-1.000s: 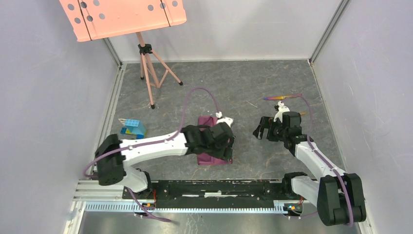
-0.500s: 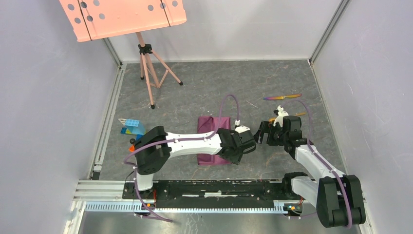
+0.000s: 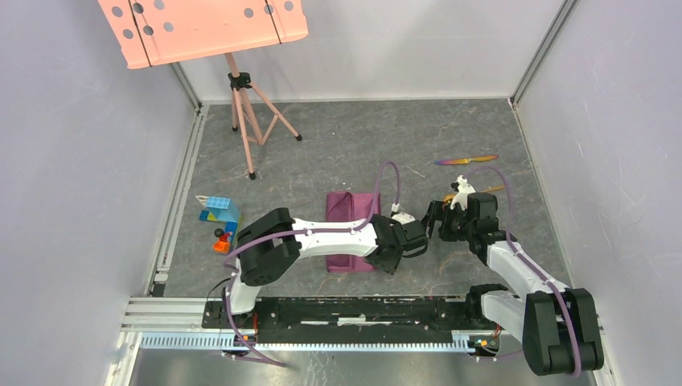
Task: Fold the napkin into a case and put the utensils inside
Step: Pick up the 2/3-rectangle-folded napkin at the center of the board.
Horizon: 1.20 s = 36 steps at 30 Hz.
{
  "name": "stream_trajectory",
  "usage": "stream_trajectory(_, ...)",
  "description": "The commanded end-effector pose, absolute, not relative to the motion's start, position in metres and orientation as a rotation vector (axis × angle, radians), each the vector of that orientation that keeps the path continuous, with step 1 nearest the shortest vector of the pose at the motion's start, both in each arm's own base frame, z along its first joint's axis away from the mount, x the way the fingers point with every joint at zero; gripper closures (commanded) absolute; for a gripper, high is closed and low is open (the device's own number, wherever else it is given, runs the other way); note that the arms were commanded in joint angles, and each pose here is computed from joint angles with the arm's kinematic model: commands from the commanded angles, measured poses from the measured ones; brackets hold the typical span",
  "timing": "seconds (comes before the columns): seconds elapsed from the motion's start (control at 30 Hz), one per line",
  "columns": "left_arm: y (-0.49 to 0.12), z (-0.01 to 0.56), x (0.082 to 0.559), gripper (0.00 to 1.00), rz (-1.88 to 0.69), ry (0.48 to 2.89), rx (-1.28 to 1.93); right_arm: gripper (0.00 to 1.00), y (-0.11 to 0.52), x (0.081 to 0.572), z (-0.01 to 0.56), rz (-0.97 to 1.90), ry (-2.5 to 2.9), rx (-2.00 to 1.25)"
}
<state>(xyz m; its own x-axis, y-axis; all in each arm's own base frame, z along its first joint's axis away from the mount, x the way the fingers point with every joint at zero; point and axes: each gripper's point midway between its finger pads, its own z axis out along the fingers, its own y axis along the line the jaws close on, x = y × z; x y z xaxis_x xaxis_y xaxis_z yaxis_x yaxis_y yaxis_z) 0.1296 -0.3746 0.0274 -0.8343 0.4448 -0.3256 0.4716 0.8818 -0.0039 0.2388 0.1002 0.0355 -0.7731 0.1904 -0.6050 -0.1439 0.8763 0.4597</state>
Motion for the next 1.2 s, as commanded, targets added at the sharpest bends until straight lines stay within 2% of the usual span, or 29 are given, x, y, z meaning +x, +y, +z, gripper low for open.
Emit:
stream_trajectory(0.0, -0.378, 0.027, 0.138, 0.54, -0.062, 2.692, 0.706, 0.02, 0.104, 0.236, 0.033, 0.678, 2.358, -0.001)
stream_trajectory(0.17, -0.363, 0.015, 0.14, 0.62, 0.035, 2.693, 0.705, 0.02, 0.11, 0.233, 0.031, 0.722, 2.353, -0.016)
stream_trajectory(0.3, -0.36, 0.019, 0.146, 0.81, 0.043, 2.663, 0.672, 0.02, 0.121, 0.231, 0.036, 0.815, 2.285, -0.05)
stream_trajectory(0.43, -0.356, 0.035, 0.149, 0.93, -0.022, 2.621, 0.61, 0.02, 0.14, 0.223, 0.04, 0.985, 2.243, -0.039)
stream_trajectory(0.6, -0.351, 0.052, 0.15, 0.98, -0.112, 2.576, 0.544, 0.02, 0.165, 0.217, 0.052, 1.218, 2.155, 0.027)
stream_trajectory(0.87, -0.343, 0.062, 0.147, 0.98, -0.154, 2.565, 0.521, 0.02, 0.207, 0.216, 0.058, 1.366, 2.172, 0.086)
stream_trajectory(1.17, -0.336, 0.064, 0.143, 0.98, -0.162, 2.569, 0.515, 0.02, 0.24, 0.221, 0.053, 1.405, 2.228, 0.188)
